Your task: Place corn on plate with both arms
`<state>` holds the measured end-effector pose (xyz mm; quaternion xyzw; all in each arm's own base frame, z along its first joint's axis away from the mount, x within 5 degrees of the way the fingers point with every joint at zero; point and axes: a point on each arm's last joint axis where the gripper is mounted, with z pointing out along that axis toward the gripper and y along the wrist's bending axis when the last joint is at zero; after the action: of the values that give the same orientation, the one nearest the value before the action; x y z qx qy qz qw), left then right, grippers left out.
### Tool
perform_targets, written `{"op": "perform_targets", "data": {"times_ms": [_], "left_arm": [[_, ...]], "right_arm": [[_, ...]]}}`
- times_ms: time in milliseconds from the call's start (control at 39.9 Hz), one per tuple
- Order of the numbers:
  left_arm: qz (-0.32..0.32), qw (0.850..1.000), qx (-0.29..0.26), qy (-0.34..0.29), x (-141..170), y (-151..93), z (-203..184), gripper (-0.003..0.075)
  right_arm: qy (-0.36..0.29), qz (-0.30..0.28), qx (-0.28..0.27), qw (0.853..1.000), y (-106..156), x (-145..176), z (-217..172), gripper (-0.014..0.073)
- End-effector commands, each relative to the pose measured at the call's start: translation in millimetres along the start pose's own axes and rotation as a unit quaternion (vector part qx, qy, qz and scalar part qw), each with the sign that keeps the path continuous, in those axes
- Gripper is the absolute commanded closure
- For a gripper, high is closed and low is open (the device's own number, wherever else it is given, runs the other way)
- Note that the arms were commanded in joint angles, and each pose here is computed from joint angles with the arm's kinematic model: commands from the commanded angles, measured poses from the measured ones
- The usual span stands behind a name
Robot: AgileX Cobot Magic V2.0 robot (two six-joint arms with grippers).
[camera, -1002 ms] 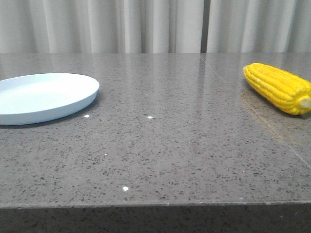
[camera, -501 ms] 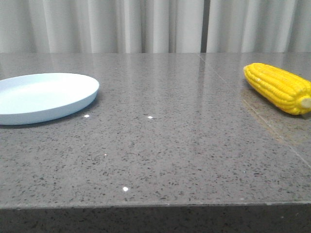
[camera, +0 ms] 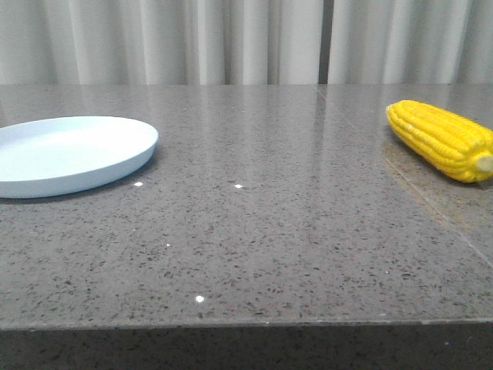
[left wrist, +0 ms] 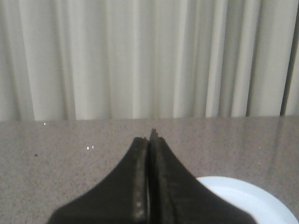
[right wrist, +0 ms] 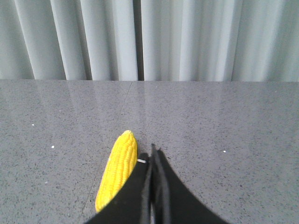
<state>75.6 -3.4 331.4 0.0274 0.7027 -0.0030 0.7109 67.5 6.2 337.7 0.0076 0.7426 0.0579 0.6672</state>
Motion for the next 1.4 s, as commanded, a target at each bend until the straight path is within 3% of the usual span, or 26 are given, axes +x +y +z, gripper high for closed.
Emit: {"op": "perform_targets", "data": {"times_ms": [0, 100, 175, 351, 401, 451, 676, 902, 1102, 1377], "left_arm": [[0.0, 1.0, -0.002, -0.008, -17.0, 1.2, 15.3, 0.0741], [0.0, 1.0, -0.002, -0.001, -16.2, 1.2, 19.9, 0.0733], [0.0, 1.0, -0.002, -0.001, -16.2, 1.2, 20.1, 0.0659], [0.0, 1.0, -0.002, -0.001, -16.3, 1.3, 20.1, 0.0141], [0.0, 1.0, -0.002, -0.001, -16.3, 1.3, 20.1, 0.0053], [0.0, 1.0, -0.002, 0.0, -15.6, 1.2, 20.2, 0.0015], [-0.004, 1.0, 0.001, 0.017, -12.5, 0.7, 27.8, 0.0099], [-0.001, 0.989, 0.034, 0.141, -16.9, -6.9, 75.3, 0.0168], [0.002, 0.948, 0.057, 0.314, -9.5, -15.4, 134.5, 0.0228], [-0.013, 0.895, 0.065, 0.441, 12.8, -22.5, 202.6, 0.0228]], "right_arm": [[-0.013, 0.01, 0.002, 1.0, 0.8, -22.3, 15.5, 0.0655], [0.003, 0.011, 0.004, 1.0, 0.1, -22.1, 26.1, 0.0639], [0.005, 0.011, 0.004, 1.0, 0.1, -21.8, 26.6, 0.0561], [0.003, 0.011, 0.004, 1.0, 0.1, -22.2, 26.4, 0.0121], [0.003, 0.011, 0.004, 1.0, 0.1, -22.1, 26.4, 0.0041], [0.003, 0.011, 0.004, 1.0, 0.1, -22.1, 26.4, -0.0009], [0.003, 0.011, 0.004, 1.0, 0.1, -22.1, 26.4, -0.0029], [0.003, 0.011, 0.004, 1.0, 0.1, -22.1, 26.4, -0.0029], [0.004, 0.011, 0.004, 1.0, 0.1, -22.0, 26.4, -0.0029], [0.004, 0.011, 0.004, 1.0, 0.1, -22.0, 26.4, -0.0029]]}}
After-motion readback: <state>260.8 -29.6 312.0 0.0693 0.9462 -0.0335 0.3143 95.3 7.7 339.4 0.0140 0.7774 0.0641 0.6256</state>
